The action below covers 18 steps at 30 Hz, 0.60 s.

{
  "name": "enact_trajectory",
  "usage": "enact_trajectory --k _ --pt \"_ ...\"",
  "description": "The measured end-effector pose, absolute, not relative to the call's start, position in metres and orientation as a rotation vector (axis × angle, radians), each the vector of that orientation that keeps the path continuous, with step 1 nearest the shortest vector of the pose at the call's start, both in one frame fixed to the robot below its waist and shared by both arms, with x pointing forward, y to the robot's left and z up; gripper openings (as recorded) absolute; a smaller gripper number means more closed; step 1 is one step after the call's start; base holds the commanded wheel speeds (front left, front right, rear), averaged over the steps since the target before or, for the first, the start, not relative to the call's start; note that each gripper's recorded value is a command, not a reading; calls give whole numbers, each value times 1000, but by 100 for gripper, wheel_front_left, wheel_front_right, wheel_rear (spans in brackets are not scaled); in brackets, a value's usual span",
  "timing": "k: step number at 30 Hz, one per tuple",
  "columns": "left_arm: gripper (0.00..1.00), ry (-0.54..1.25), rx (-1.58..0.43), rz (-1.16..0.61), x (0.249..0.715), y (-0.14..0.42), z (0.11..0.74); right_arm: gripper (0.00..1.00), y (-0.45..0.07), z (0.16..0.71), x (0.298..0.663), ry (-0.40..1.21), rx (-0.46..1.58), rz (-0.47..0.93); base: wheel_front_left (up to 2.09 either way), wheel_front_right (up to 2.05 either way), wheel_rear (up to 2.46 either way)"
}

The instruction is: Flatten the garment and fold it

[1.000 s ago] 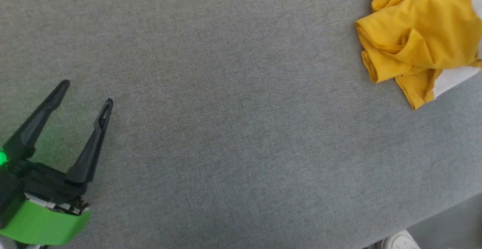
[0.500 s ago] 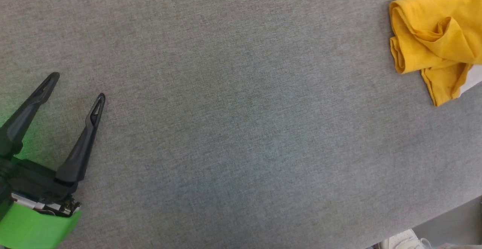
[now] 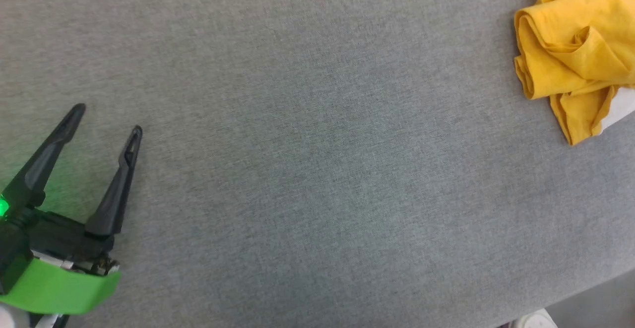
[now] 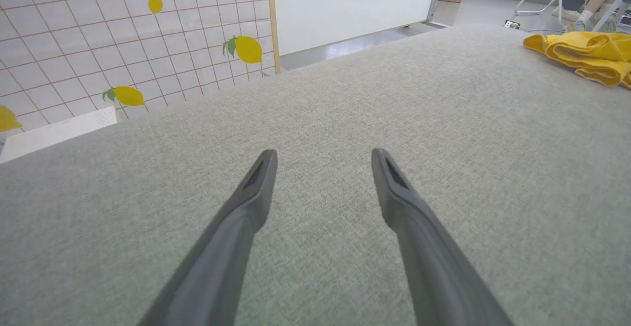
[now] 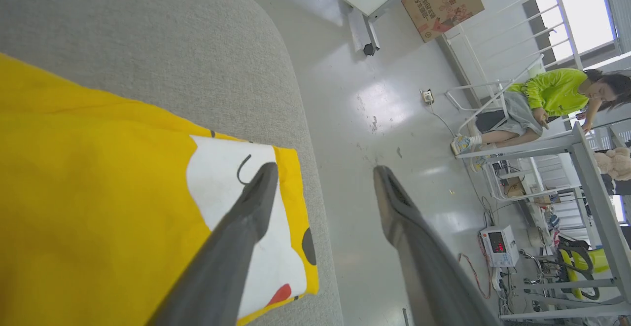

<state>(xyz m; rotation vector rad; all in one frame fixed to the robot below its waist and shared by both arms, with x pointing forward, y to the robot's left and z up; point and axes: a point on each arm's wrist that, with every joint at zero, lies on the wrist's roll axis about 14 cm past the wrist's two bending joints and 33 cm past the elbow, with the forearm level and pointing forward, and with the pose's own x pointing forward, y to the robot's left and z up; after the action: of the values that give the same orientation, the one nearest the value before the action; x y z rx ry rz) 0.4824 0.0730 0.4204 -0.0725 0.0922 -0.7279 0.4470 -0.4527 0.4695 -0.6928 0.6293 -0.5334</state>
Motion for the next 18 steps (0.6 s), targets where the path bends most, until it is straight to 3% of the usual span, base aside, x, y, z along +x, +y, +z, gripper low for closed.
enact_trajectory --k 6,13,18 --pt "100 -7 -107 -589 490 90 445 100 -429 473 451 530 -616 -480 0 0 0" --pt "100 -37 -137 -446 482 115 466 100 -378 473 451 333 -318 -431 0 0 0" --pt "100 -66 -138 -362 469 132 485 100 -348 482 440 233 -249 -378 0 0 0"
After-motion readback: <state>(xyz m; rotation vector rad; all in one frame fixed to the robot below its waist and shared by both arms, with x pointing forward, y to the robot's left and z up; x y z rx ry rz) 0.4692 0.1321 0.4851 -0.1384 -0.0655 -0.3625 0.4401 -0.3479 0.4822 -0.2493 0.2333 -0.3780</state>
